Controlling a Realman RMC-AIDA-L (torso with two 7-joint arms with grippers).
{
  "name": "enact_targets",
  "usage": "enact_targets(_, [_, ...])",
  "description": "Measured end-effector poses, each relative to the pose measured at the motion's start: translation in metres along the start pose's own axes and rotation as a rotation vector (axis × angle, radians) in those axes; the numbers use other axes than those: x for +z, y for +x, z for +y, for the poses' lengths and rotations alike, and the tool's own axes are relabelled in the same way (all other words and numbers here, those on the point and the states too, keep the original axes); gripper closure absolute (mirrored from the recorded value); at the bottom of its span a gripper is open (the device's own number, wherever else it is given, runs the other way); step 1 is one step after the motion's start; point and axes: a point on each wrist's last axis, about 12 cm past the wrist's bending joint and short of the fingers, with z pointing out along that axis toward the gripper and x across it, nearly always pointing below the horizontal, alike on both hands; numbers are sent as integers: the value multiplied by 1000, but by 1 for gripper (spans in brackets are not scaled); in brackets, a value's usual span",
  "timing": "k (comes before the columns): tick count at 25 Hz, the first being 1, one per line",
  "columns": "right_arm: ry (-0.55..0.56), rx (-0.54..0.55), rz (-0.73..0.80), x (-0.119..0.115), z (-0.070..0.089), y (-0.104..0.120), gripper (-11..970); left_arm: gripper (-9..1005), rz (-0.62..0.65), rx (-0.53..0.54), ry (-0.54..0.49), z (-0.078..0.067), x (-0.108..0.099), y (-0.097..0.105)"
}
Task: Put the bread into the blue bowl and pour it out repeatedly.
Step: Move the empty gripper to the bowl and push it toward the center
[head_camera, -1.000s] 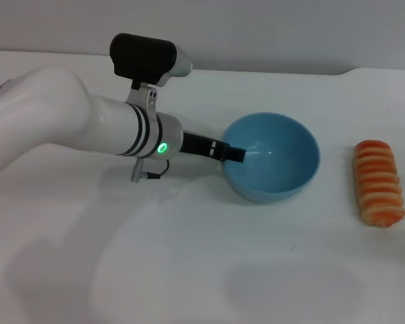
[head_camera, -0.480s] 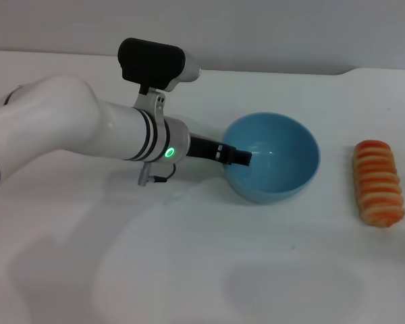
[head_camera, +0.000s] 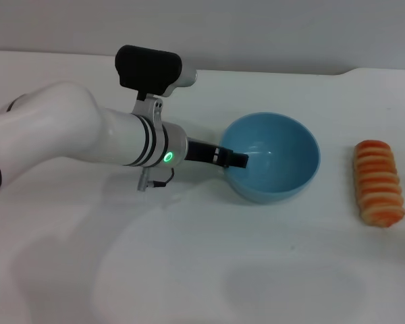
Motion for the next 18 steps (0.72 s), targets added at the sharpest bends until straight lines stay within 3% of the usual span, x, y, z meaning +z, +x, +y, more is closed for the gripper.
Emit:
enact_targets(5, [-1, -1, -1, 0, 0, 0, 256, 152, 9, -77, 20, 3, 0, 3])
enact_targets(16, [4, -1, -3, 0, -1, -1, 256, 398, 31, -82, 19, 2, 4, 2])
enact_targets(18, [8, 0, -2, -1, -2, 0, 256, 484, 27, -83, 20, 2, 4, 1])
